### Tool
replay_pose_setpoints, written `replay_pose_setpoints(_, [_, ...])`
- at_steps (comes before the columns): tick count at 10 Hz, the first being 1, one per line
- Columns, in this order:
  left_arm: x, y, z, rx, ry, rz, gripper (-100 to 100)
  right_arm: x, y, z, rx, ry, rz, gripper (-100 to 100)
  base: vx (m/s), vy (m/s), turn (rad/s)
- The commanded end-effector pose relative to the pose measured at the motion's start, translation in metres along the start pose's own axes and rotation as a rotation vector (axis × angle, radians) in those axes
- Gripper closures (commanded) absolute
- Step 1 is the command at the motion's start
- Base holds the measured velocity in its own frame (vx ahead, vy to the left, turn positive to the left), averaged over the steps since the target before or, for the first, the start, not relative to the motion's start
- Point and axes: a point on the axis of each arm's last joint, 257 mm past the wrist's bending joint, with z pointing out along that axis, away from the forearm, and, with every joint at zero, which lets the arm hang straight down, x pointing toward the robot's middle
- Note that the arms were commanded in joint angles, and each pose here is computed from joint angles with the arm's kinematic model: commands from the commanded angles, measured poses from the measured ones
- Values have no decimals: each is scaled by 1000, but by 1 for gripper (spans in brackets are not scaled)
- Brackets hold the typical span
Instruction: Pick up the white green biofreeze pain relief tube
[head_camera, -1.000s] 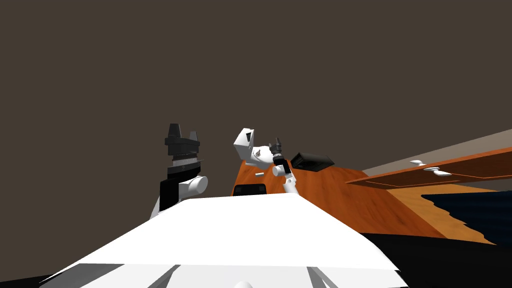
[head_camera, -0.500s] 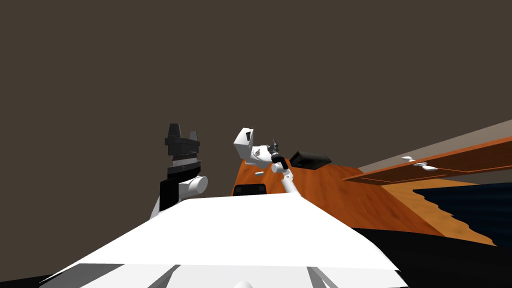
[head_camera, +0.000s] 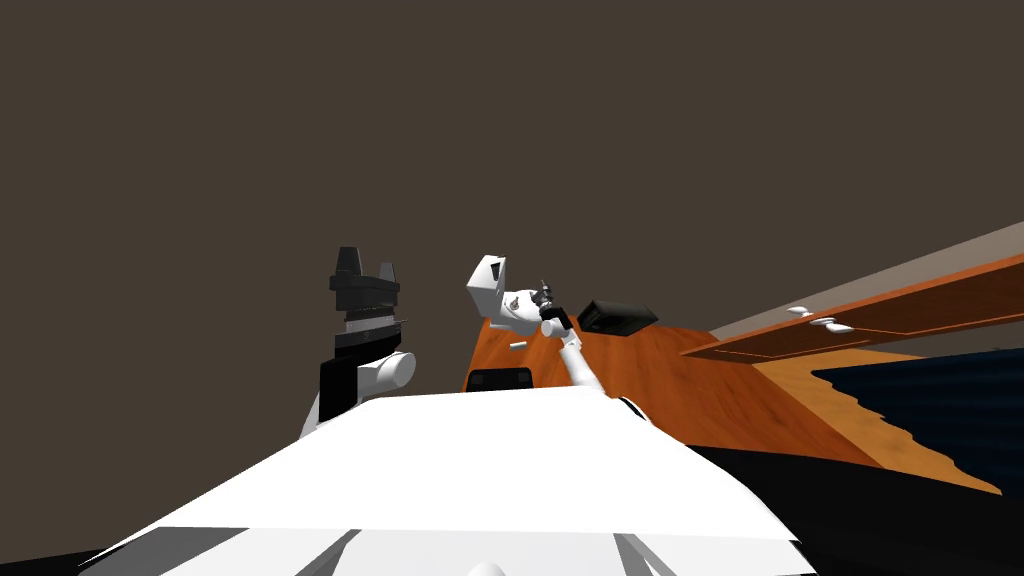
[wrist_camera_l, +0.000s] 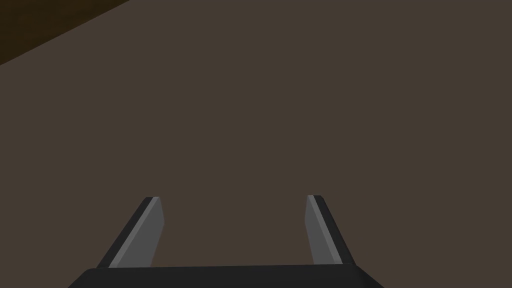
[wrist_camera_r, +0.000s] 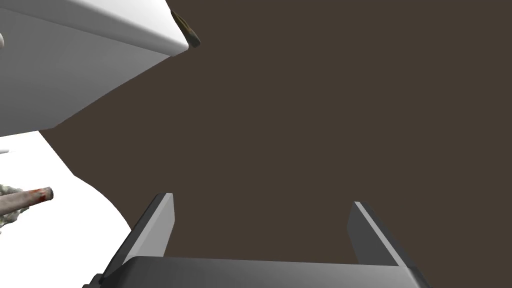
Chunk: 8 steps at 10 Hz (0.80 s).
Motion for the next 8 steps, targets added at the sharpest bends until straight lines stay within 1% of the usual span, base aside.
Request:
replay_pose_setpoints(1, [0,0,0,0,0,0,0,-8,-14,4,41,-19,17,-100,-14,10,-20])
replay_pose_setpoints(2, [0,0,0,0,0,0,0,-5,-17,15,73,-18,50,-100,-12,8,-44])
replay_pose_setpoints(3, [0,0,0,0,0,0,0,-14,-27,14,92,-37,52,-100,-7,6,-14])
replay_pose_setpoints(4, [0,0,0,0,0,0,0,-12,-31,26,126,-39,83,-100,-5,6,-32])
replay_pose_setpoints(5, [0,0,0,0,0,0,0,-20,-39,24,141,-55,88,-100,-1,5,-19])
replay_pose_setpoints(6, [0,0,0,0,0,0,0,-16,-42,34,172,-54,123,-100,5,5,-34])
replay_pose_setpoints(7, [0,0,0,0,0,0,0,-24,-51,32,189,-72,127,-100,7,4,-11])
replay_pose_setpoints(8, [0,0,0,0,0,0,0,-20,-53,43,219,-72,163,-100,15,3,-25])
